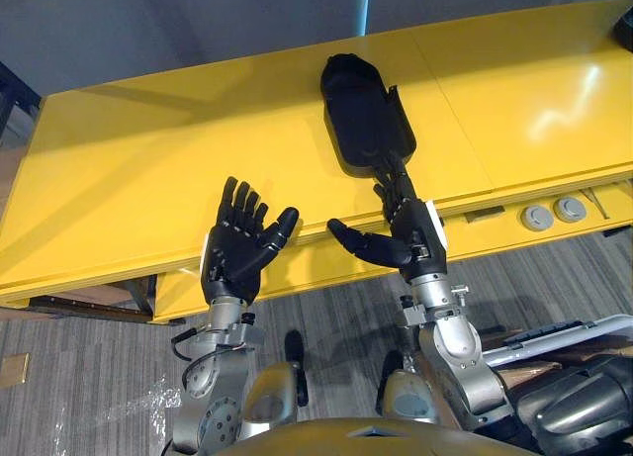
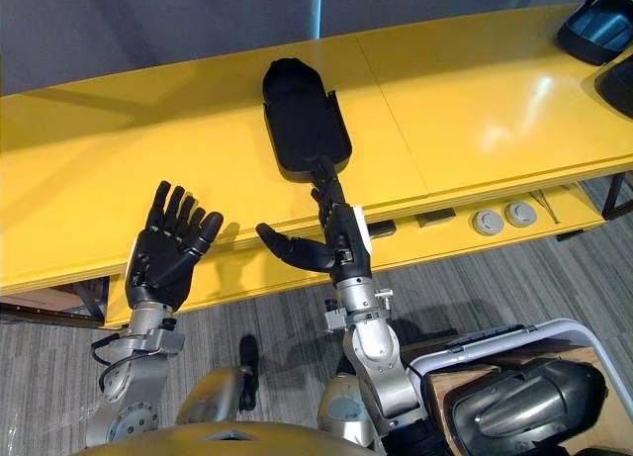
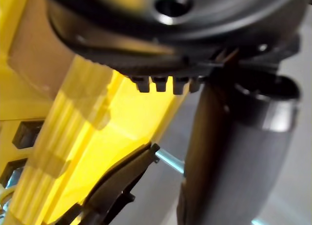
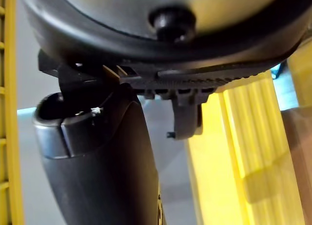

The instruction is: Walk over and take three plastic housings, then place them on the shelf

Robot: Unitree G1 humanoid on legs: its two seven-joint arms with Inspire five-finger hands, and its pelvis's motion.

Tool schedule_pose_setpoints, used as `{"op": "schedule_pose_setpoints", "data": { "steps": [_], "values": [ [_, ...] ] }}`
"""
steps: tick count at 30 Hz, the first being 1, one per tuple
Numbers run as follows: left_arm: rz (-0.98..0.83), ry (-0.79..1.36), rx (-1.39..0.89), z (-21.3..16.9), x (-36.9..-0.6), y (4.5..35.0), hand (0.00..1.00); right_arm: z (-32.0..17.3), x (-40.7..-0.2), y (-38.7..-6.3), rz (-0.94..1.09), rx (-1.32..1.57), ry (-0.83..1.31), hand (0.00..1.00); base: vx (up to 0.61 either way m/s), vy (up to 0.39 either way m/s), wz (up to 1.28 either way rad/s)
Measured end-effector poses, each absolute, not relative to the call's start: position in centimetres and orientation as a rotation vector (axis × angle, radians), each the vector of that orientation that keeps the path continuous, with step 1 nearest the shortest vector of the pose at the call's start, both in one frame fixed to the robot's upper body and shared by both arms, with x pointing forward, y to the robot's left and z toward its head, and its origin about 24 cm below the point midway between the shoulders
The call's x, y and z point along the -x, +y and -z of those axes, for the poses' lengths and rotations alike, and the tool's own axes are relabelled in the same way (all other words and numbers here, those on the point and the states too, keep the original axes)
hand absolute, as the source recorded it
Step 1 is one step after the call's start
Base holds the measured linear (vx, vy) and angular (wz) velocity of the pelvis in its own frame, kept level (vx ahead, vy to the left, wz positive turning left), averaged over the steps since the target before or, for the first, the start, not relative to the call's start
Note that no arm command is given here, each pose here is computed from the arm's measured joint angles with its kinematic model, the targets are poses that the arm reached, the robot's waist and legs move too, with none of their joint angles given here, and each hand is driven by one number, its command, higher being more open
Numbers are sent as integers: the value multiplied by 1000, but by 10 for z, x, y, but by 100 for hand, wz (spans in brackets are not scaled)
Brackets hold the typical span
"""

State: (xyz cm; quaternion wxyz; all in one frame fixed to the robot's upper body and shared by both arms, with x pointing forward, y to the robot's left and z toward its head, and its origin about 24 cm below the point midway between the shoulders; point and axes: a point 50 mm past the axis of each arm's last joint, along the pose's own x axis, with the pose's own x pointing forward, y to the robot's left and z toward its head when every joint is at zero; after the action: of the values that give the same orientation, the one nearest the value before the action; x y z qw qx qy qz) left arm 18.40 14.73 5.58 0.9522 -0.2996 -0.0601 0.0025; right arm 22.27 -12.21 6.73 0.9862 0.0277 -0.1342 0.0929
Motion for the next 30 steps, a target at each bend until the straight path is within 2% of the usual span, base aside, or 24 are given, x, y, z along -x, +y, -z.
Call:
{"op": "schedule_pose_setpoints", "data": {
  "steps": [20, 30],
  "values": [
    [2, -139, 597, -57, -184, 152, 100, -67, -235, -128, -160, -36, -255, 100, -9, 0, 3],
    [38, -194, 595, -66, -183, 155, 100, -72, -208, -129, -209, -96, -266, 100, 65, -9, -5]
  ]
}}
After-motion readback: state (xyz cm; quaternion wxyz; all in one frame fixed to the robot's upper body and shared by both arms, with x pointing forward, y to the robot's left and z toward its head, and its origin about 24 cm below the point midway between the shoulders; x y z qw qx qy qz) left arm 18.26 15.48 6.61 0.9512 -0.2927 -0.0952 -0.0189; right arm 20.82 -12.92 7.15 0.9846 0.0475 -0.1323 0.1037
